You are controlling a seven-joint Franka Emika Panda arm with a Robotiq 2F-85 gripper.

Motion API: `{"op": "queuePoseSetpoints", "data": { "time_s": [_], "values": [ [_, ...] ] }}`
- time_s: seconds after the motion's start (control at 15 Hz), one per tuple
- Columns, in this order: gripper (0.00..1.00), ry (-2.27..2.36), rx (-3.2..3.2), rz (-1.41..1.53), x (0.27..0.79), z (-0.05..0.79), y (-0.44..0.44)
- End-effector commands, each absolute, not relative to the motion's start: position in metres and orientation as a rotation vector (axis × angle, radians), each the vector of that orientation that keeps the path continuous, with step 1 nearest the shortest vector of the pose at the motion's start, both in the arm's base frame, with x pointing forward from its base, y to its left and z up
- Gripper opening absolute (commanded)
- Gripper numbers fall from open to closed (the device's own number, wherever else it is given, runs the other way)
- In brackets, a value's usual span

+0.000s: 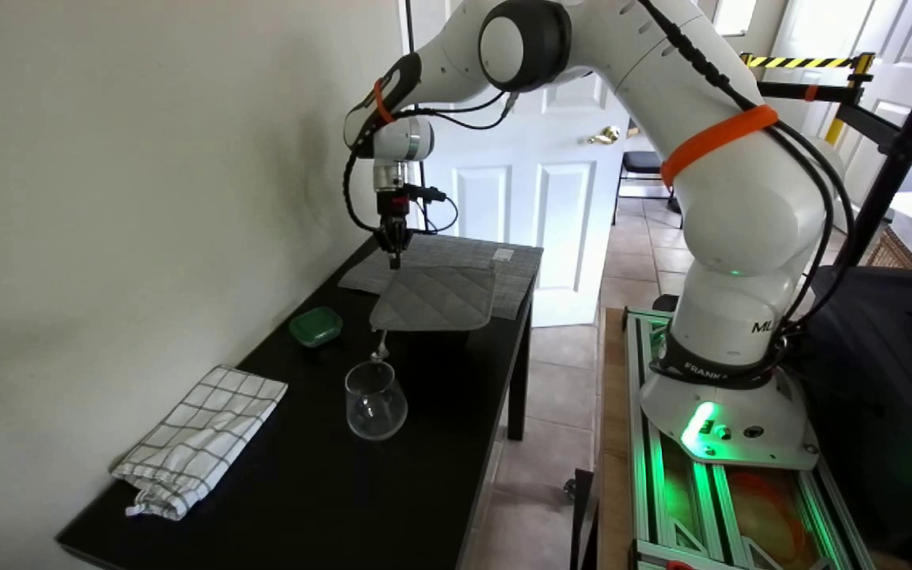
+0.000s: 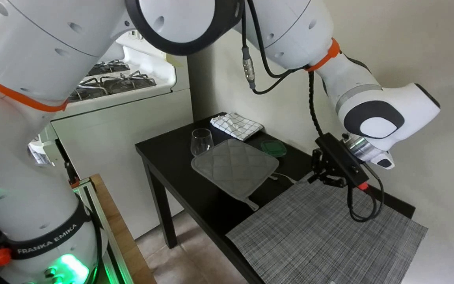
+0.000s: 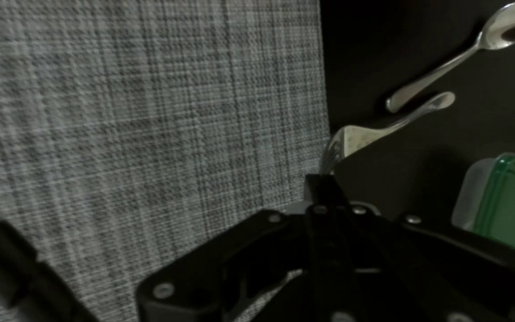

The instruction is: Put the grey potholder on the black mug and then put the silver fork on the grey potholder

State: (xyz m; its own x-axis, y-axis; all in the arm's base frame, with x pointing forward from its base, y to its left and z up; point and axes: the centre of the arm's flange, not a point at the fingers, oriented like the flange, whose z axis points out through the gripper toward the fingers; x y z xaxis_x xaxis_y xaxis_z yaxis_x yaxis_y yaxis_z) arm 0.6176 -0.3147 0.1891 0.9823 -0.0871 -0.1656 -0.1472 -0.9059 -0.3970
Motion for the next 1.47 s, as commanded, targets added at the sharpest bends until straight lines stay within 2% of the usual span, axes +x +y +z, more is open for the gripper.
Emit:
{"op": "queuePoseSetpoints", "data": {
  "time_s": [0.0,0.07,0.13,0.73,1.4],
  "values": [
    [0.27,0.266,-2.747,0.241,0.592,0.194,-0.34],
    [0.27,0.29,-2.754,0.238,0.59,0.195,-0.346],
    [0.32,0.309,-2.757,0.235,0.588,0.195,-0.35],
    [0.99,0.657,-2.662,0.267,0.606,0.184,-0.31],
    [1.0,0.963,-2.52,0.445,0.608,0.135,-0.275]
  ]
}}
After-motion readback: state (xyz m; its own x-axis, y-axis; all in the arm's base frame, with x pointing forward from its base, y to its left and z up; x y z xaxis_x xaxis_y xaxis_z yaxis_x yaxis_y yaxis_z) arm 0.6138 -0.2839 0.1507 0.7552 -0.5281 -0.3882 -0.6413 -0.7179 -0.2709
